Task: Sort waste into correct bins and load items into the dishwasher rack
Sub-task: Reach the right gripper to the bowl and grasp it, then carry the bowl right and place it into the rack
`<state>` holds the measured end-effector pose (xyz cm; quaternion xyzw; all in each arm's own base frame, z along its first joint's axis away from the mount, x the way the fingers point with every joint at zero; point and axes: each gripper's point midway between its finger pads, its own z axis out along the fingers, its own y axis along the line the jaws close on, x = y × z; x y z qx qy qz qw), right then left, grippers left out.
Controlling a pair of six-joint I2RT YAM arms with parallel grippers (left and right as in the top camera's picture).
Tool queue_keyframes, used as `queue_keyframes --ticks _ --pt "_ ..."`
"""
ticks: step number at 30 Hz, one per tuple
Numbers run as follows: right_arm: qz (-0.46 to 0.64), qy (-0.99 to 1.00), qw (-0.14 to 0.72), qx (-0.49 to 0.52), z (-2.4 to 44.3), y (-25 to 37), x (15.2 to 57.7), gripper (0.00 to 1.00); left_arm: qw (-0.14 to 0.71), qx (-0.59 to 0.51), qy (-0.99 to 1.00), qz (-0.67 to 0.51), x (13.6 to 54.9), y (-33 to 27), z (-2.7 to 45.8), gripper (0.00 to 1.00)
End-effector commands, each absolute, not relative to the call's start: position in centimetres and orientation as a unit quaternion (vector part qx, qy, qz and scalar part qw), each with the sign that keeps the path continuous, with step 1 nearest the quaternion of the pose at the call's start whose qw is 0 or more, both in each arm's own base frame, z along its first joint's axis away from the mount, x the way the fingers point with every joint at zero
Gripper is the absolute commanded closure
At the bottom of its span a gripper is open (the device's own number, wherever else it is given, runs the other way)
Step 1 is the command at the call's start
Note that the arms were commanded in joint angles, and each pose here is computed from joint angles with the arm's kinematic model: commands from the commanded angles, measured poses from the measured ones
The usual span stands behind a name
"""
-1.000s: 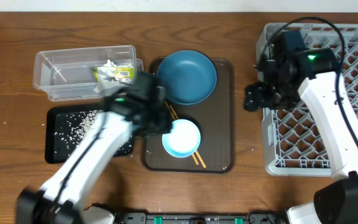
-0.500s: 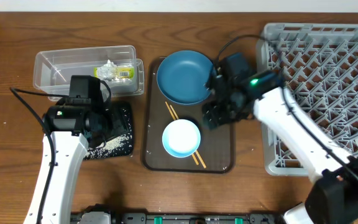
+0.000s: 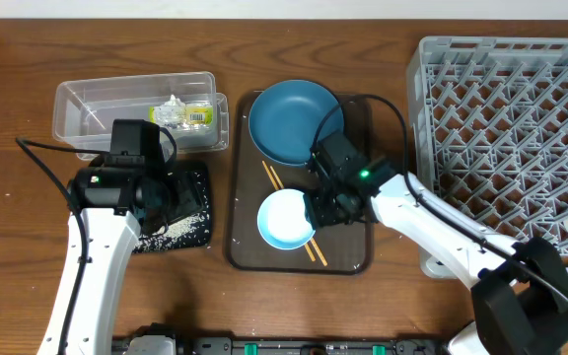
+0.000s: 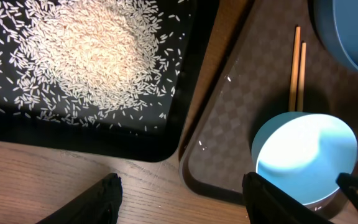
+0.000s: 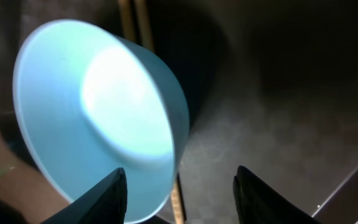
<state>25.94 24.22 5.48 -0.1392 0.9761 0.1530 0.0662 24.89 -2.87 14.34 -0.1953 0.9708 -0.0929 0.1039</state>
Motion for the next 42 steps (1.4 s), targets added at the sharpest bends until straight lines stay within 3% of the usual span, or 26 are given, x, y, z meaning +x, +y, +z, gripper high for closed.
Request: queue_keyframes --ticks 1,16,22,29,35,42 --pt "0.133 0.983 0.066 -0.103 4.3 23.7 25.7 0.50 0.111 -0.194 0.971 -0.086 25.3 -2.5 14.7 0.35" --pt "0.140 0.984 0.071 -0.080 3.3 23.7 25.8 0.99 0.108 -0.194 0.971 -0.085 25.1 -2.5 14.7 0.35" --pt "0.148 0.980 0.101 -0.089 6.0 23.0 27.9 0.99 0.108 -0.194 0.971 -0.085 25.1 -2.5 14.7 0.35" --pt "0.108 0.968 0.218 -0.058 13.7 17.0 33.1 0.99 0.108 -0.194 0.971 -0.085 25.1 -2.5 14.7 0.35" --pt "-0.057 0.929 0.364 0.035 20.7 5.5 37.7 0.99 0.108 -0.194 0.971 -0.085 25.1 -2.5 14.7 0.35" --pt "-0.263 0.841 0.450 0.144 27.0 -7.9 39.8 0.99 0.110 -0.194 0.971 -0.086 25.2 -2.5 14.7 0.34"
